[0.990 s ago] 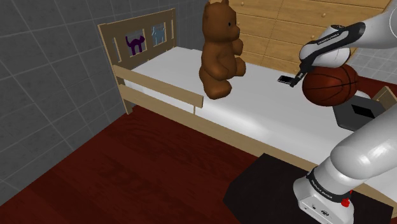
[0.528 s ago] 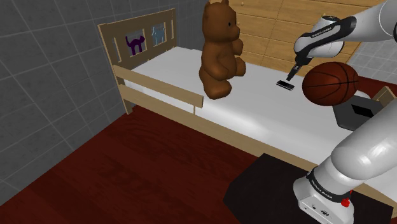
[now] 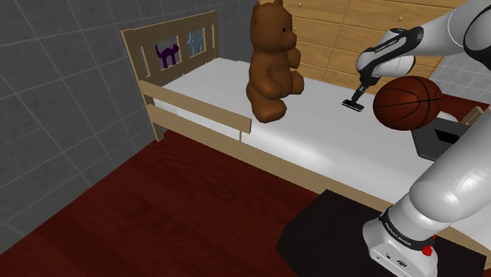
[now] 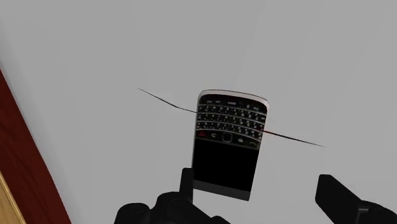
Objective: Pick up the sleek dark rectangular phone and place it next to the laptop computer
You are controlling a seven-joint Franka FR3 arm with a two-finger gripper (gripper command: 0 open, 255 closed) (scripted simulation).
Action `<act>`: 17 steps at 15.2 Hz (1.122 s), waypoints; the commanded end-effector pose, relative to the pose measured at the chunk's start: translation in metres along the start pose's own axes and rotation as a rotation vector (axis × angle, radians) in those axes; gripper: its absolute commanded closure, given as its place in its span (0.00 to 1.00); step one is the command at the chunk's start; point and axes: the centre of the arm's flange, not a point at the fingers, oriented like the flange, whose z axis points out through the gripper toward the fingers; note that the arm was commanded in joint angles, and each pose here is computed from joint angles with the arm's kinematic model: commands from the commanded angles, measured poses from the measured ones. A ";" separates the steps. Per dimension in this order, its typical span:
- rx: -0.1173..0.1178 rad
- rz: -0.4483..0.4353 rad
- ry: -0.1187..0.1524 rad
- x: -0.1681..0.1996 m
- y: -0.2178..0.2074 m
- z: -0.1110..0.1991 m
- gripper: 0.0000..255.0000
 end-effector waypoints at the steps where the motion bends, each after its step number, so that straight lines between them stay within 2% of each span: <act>1: 0.000 0.000 0.000 0.001 0.000 0.003 0.00; 7: 0.000 0.000 0.000 0.001 0.000 0.003 0.00; 8: 0.000 0.000 0.000 0.001 0.000 0.003 1.00; 17: 0.000 0.000 0.000 0.001 0.000 0.003 1.00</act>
